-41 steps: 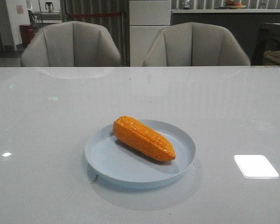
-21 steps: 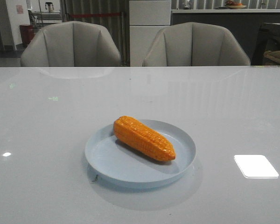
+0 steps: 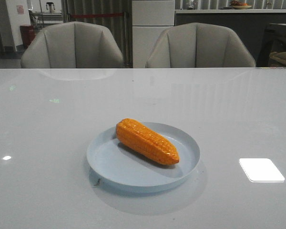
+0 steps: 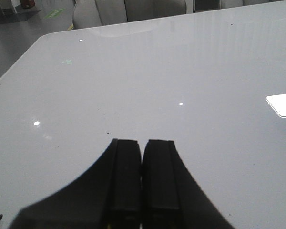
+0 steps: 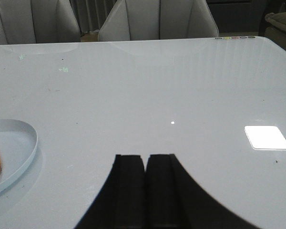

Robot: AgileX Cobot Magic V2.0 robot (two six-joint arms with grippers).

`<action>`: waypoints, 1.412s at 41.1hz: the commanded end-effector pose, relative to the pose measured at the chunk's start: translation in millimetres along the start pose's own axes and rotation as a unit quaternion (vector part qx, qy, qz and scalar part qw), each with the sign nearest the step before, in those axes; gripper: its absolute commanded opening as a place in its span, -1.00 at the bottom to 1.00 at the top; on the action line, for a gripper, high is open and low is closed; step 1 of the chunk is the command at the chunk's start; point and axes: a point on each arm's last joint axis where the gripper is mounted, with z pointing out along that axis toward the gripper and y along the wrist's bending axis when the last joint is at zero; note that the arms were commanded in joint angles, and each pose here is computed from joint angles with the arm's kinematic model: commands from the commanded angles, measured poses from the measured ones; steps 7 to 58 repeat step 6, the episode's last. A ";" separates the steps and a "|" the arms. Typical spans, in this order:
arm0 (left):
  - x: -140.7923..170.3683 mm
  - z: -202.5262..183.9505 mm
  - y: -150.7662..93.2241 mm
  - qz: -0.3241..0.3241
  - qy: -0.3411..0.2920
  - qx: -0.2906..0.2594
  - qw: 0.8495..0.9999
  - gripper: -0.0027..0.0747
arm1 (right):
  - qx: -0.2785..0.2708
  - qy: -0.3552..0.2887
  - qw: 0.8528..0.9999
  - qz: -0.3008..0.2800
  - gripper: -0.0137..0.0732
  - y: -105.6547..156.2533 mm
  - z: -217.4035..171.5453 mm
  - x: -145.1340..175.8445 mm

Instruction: Place corn on plate with both arms

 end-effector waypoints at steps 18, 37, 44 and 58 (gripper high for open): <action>4.4 2.3 -1.1 -0.008 -0.029 -0.001 1.000 -0.68 | 0.001 -0.062 0.998 -0.004 -0.55 0.6 -3.5 -15.9; 4.4 2.3 -1.1 -0.008 -0.029 -0.001 1.000 -0.68 | 0.001 -0.062 0.998 -0.004 -0.55 0.6 -3.5 -15.9; 4.4 2.3 -1.1 -0.008 -0.029 -0.001 1.000 -0.68 | 0.001 -0.062 0.998 -0.004 -0.55 0.6 -3.5 -15.9; 4.4 2.3 -1.1 -0.008 -0.029 -0.001 1.000 -0.68 | 0.001 -0.062 0.998 -0.004 -0.55 0.6 -3.5 -15.9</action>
